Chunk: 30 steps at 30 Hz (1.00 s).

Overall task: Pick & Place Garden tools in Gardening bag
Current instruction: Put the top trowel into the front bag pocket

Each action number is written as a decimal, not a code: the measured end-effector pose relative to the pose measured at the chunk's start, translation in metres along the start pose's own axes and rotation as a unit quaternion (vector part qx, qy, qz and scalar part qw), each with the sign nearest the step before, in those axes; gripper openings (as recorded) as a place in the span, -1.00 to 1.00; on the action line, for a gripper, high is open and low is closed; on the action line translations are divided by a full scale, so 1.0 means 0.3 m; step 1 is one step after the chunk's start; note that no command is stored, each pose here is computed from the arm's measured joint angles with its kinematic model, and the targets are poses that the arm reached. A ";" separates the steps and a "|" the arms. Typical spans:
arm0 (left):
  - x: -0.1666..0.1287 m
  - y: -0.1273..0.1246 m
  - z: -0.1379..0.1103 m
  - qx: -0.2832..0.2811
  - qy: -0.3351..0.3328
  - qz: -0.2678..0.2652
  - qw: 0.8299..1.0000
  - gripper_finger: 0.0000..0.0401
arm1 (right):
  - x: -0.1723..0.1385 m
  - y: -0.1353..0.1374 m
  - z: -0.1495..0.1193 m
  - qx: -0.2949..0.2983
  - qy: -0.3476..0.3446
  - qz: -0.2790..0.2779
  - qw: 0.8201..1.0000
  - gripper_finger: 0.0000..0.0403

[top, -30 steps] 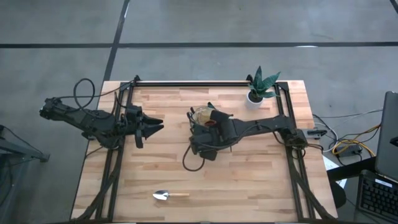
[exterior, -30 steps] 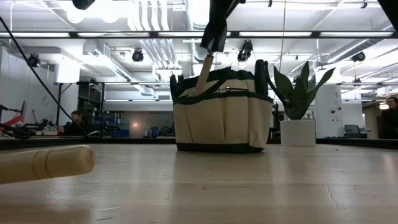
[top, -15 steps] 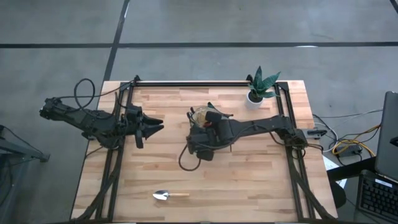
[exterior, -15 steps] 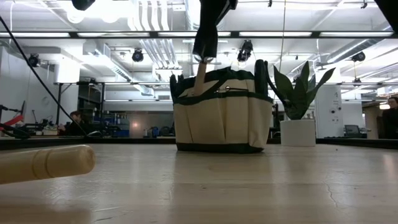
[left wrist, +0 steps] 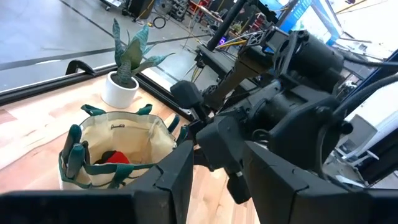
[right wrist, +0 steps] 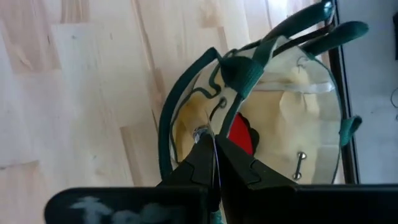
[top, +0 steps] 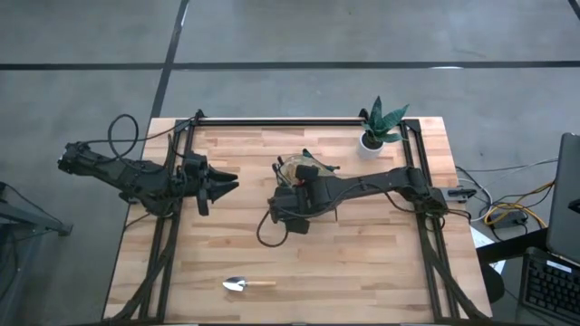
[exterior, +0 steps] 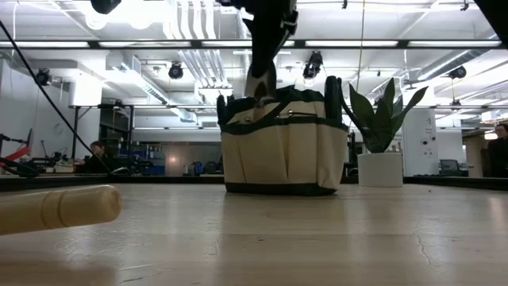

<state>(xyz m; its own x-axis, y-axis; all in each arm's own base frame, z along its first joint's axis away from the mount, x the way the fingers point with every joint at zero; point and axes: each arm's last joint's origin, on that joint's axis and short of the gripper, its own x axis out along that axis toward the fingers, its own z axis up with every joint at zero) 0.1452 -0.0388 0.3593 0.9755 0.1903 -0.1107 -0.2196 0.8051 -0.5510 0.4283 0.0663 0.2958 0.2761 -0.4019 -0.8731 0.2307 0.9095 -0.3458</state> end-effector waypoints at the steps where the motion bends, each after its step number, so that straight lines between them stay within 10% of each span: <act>1: 0.000 0.000 0.000 0.000 0.000 0.000 1.000 -0.29 | 0.007 0.002 -0.002 -0.001 0.001 0.000 1.000 -0.96; 14: 0.000 -0.001 -0.004 0.000 0.011 -0.009 1.000 -0.29 | 0.089 0.038 0.007 -0.033 -0.027 0.014 0.999 -0.93; 30: -0.001 -0.002 -0.013 0.007 0.039 -0.030 0.999 -0.29 | -0.015 -0.035 0.050 0.015 -0.073 0.030 0.997 -0.14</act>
<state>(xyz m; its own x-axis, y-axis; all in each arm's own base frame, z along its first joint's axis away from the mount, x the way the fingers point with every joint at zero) 0.1452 -0.0415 0.3565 0.9851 0.0973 -0.1415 -0.1597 0.8220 -0.5466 0.4387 0.0569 0.3086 0.4228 -0.3593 -0.8320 0.2358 0.9300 -0.2818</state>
